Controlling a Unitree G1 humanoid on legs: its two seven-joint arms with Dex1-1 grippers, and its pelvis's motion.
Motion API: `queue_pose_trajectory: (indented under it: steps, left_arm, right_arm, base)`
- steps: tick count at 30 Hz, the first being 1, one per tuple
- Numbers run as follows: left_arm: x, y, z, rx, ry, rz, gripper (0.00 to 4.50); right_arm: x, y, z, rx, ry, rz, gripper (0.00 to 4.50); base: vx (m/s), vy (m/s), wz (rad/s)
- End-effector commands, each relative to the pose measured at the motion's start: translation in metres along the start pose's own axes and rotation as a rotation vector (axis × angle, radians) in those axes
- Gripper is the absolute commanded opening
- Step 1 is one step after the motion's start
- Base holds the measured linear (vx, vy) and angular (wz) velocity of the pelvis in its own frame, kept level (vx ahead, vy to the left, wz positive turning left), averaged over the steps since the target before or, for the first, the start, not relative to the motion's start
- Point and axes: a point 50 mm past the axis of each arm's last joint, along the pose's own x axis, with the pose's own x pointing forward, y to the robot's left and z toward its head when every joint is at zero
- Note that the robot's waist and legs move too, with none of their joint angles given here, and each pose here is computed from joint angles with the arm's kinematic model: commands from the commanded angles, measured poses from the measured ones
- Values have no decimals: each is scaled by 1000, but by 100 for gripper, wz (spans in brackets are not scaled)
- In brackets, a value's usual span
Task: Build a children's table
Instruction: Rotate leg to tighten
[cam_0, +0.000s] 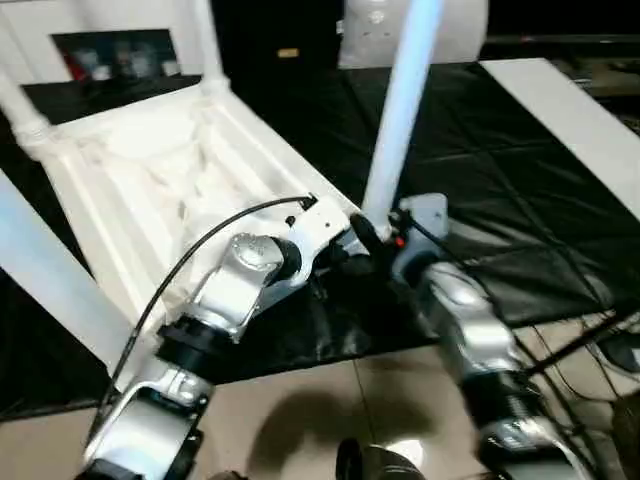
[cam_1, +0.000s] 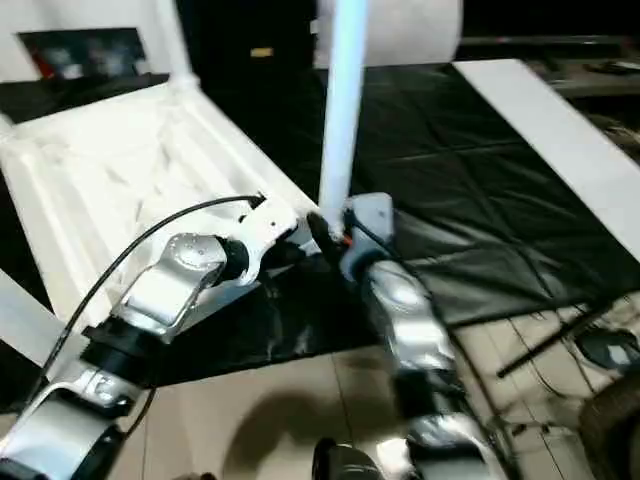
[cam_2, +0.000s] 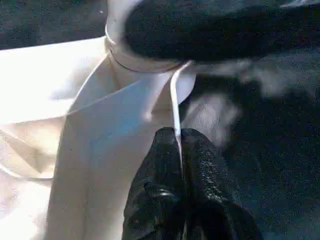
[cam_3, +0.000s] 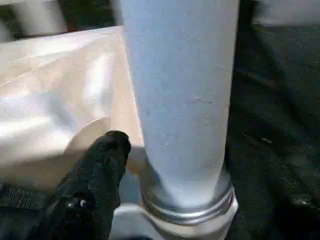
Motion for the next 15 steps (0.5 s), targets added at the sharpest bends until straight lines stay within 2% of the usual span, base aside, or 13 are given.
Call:
queue_pose_trajectory:
  steps: [1, 4, 7, 9, 13, 15]
  left_arm:
    - [0, -8, -10, 55, 25, -100, 0]
    - [-6, -9, -19, 112, 35, -209, 0]
    - [-10, -11, -23, 143, 35, -282, 0]
    - [-16, -11, -27, 207, 57, -381, 0]
    - [-25, -8, -31, 263, 78, -497, 0]
    - [-27, -8, -31, 279, 79, -525, 0]
  right_arm:
    - [-7, 5, 10, -43, -37, 142, 355]
    - [-26, -4, 13, -105, -1, 293, 375]
    - [-33, -13, 16, -135, 22, 342, 402]
    - [-40, -18, 21, -164, 51, 445, 409]
    - [-49, -18, 26, -195, 114, 642, 409]
    - [-50, -19, 26, -209, 132, 679, 409]
  base:
    - [0, 0, 0]
    - [0, 0, 0]
    - [0, 0, 0]
    - [0, 0, 0]
    - [0, 0, 0]
    - [0, 0, 0]
